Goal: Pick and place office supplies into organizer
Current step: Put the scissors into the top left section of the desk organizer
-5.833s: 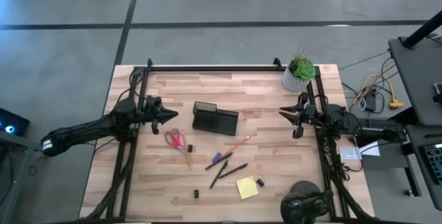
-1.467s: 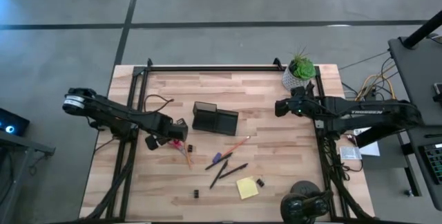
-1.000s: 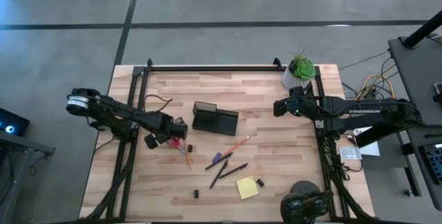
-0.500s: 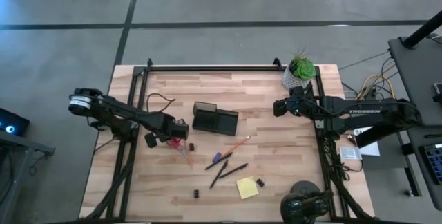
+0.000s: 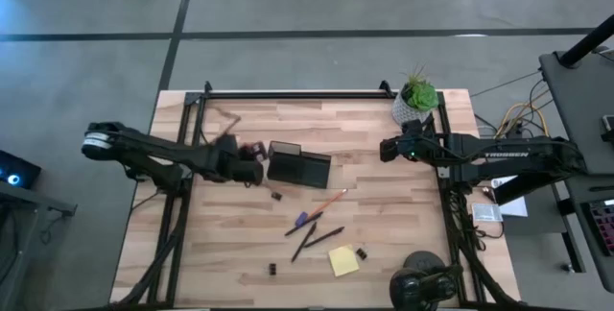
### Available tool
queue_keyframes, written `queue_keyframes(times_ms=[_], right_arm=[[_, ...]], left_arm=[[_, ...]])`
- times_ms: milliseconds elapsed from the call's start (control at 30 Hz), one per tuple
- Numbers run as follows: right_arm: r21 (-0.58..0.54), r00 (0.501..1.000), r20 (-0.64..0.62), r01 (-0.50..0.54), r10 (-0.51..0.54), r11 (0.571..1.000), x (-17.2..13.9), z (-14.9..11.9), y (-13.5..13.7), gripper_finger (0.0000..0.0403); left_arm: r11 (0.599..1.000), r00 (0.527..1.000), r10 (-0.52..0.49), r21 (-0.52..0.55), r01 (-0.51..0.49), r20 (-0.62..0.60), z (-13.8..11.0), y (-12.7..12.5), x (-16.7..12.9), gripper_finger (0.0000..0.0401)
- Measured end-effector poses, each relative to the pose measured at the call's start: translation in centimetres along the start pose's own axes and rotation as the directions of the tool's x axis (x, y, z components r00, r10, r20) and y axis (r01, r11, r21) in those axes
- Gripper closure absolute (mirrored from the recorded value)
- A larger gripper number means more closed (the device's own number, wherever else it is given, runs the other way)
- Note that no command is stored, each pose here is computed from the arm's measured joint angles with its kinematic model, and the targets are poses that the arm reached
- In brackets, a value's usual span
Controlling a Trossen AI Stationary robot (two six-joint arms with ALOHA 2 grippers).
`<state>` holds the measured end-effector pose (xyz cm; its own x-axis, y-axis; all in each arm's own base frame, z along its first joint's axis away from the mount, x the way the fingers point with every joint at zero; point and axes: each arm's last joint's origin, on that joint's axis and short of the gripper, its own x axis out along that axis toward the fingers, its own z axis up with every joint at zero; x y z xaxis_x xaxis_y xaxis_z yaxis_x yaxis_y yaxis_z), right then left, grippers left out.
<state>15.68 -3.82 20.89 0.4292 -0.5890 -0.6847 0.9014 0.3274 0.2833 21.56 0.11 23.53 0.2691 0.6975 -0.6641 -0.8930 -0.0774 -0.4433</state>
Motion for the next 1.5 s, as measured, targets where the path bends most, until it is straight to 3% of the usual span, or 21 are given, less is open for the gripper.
queue_keyframes(times_ms=[100,167,233,300,367,400,467,567,633,733,867,1033,1233,1367,1500], right_arm=[[0.004,1.0,0.004,-0.002,0.002,1.0,0.0,0.0,0.0,0.0172],[0.015,1.0,0.011,0.003,-0.003,1.0,0.0,0.0,0.1,0.0172],[0.037,0.999,0.031,0.012,-0.013,0.999,0.0,0.1,0.0,0.0172],[0.072,0.997,0.067,0.025,-0.03,0.997,0.1,0.2,0.1,0.0172],[0.103,0.994,0.097,0.039,-0.049,0.994,0.1,0.3,0.0,0.0172],[0.119,0.992,0.111,0.043,-0.056,0.992,0.2,0.3,0.1,0.0172],[0.139,0.99,0.122,0.047,-0.064,0.989,0.2,0.4,0.1,0.0172],[0.151,0.991,0.12,0.045,-0.064,0.988,0.3,0.3,0.1,0.0172],[0.154,0.992,0.116,0.04,-0.058,0.987,0.4,0.3,0.3,0.0172],[0.15,0.995,0.09,0.033,-0.047,0.988,0.5,0.2,0.3,0.0172],[0.13,0.997,0.071,0.032,-0.042,0.991,0.6,0.1,0.4,0.0172],[0.078,0.998,0.053,0.031,-0.035,0.996,0.7,0.0,0.4,0.0172],[0.029,1.0,0.016,0.013,-0.013,0.999,0.7,-0.1,0.5,0.0172],[0.005,1.0,-0.013,-0.004,0.004,1.0,0.7,-0.2,0.5,0.0172],[0.003,1.0,-0.024,-0.01,0.01,1.0,0.7,-0.2,0.5,0.0172]], left_arm=[[0.984,0.995,-0.069,0.17,0.055,0.076,2.2,-1.3,-1.4,0.0391],[0.94,0.983,-0.13,0.331,0.08,0.129,3.5,-2.4,-2.3,0.0392],[0.844,0.962,-0.208,0.53,0.087,0.174,4.6,-3.7,-3.2,0.0392],[0.713,0.933,-0.297,0.698,0.073,0.206,5.4,-5.1,-3.7,0.0392],[0.62,0.891,-0.381,0.784,0.047,0.247,6.2,-6.5,-4.1,0.0391],[0.599,0.866,-0.413,0.8,0.027,0.281,6.6,-7.2,-4.1,0.0389],[0.592,0.823,-0.448,0.805,-0.019,0.349,7.4,-8.2,-4.1,0.0384],[0.585,0.797,-0.454,0.808,-0.069,0.398,7.8,-9.1,-3.4,0.0382],[0.573,0.805,-0.458,0.818,-0.055,0.376,7.5,-9.3,-2.7,0.0381],[0.567,0.812,-0.505,0.822,0.056,0.294,6.6,-9.5,-1.9,0.0379],[0.586,0.828,-0.497,0.804,0.101,0.258,4.9,-9.4,-0.6,0.0379],[0.628,0.804,-0.533,0.76,0.167,0.263,3.2,-9.1,0.3,0.0378],[0.635,0.827,-0.481,0.766,0.098,0.292,1.2,-7.7,2.4,0.0377],[0.666,0.844,-0.455,0.737,0.112,0.283,0.1,-6.9,3.4,0.0377],[0.662,0.849,-0.449,0.742,0.105,0.28,-0.3,-6.6,3.9,0.0377]])
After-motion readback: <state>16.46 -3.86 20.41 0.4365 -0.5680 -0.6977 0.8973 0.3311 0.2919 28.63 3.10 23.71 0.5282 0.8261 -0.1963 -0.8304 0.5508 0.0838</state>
